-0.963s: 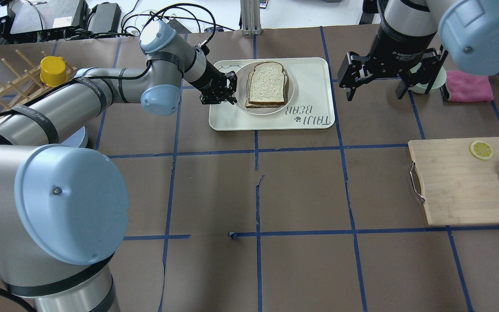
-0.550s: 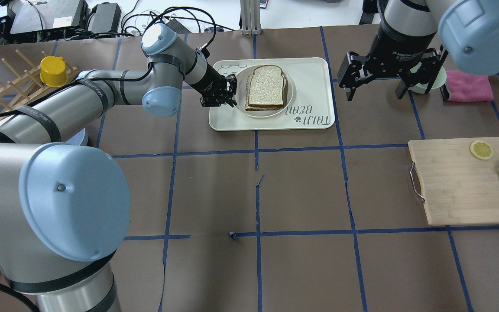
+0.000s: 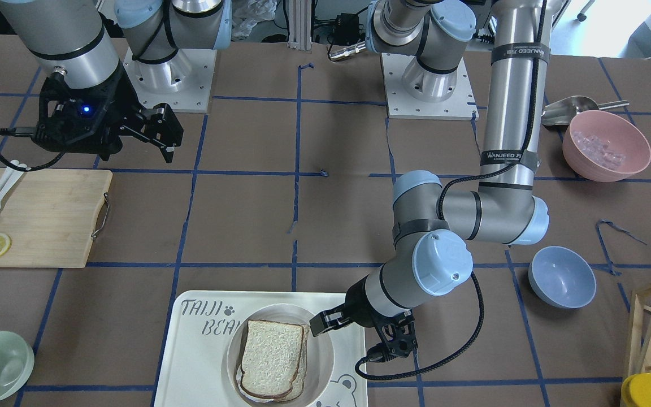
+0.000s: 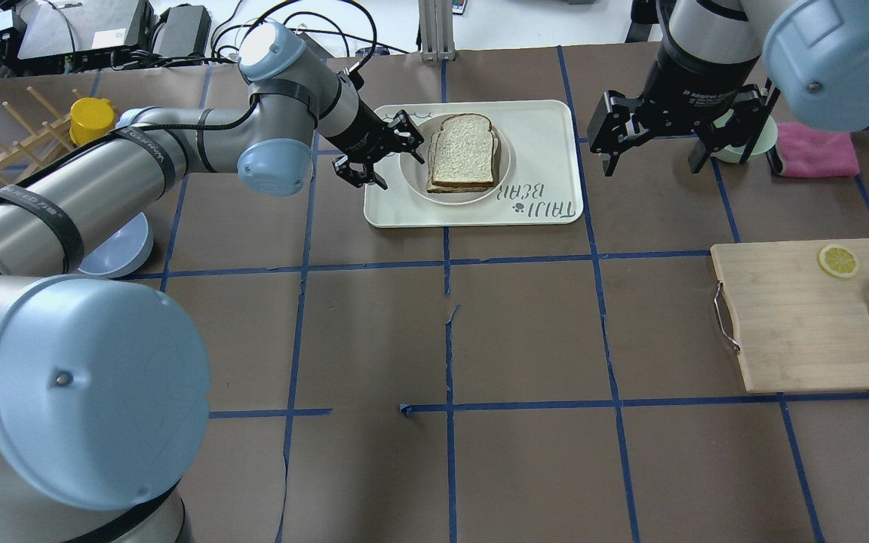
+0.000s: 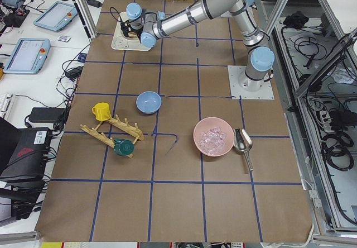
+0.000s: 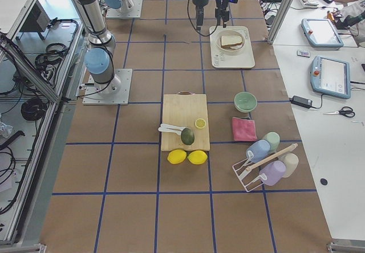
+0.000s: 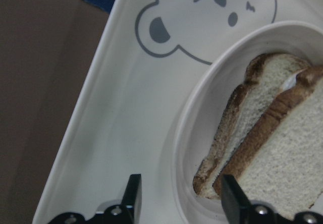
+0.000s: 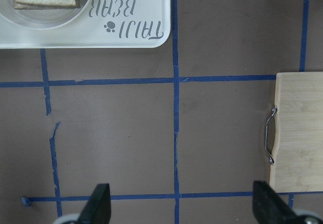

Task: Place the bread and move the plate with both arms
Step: 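Open the left gripper and release the plate rim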

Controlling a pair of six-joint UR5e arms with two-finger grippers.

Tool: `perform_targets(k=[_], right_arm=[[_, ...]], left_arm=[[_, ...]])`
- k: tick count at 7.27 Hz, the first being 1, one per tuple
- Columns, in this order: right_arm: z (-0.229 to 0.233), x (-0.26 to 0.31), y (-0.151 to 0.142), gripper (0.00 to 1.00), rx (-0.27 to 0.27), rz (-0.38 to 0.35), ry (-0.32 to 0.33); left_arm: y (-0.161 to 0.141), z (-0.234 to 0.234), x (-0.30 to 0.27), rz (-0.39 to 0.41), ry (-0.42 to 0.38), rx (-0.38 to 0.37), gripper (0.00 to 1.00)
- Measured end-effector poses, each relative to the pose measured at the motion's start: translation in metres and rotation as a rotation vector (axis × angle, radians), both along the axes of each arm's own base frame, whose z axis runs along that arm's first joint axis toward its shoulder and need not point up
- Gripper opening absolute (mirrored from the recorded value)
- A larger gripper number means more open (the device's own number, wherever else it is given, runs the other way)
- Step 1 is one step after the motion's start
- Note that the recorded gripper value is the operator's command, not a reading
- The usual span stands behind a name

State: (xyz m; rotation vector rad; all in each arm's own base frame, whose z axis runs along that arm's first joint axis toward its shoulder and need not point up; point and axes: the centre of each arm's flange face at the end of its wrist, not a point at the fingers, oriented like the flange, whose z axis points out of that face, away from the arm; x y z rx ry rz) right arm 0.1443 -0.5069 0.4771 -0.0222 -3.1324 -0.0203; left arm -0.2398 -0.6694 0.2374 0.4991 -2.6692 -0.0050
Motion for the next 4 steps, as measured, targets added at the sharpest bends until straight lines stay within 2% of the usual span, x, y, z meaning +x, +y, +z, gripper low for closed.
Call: perform_targets(k=[2,4], right_arm=[[0.001,0.0,0.001,1.0,-0.002,0.0,-0.002],[0.003,-0.001,0.003,1.0,0.002,-0.001,-0.002]], left_arm=[[0.042,0.064,0.004,-0.002,-0.005,-0.03,1.0],[0.102,0.119,0.011,-0.006,-0.021,-0.04,1.0]])
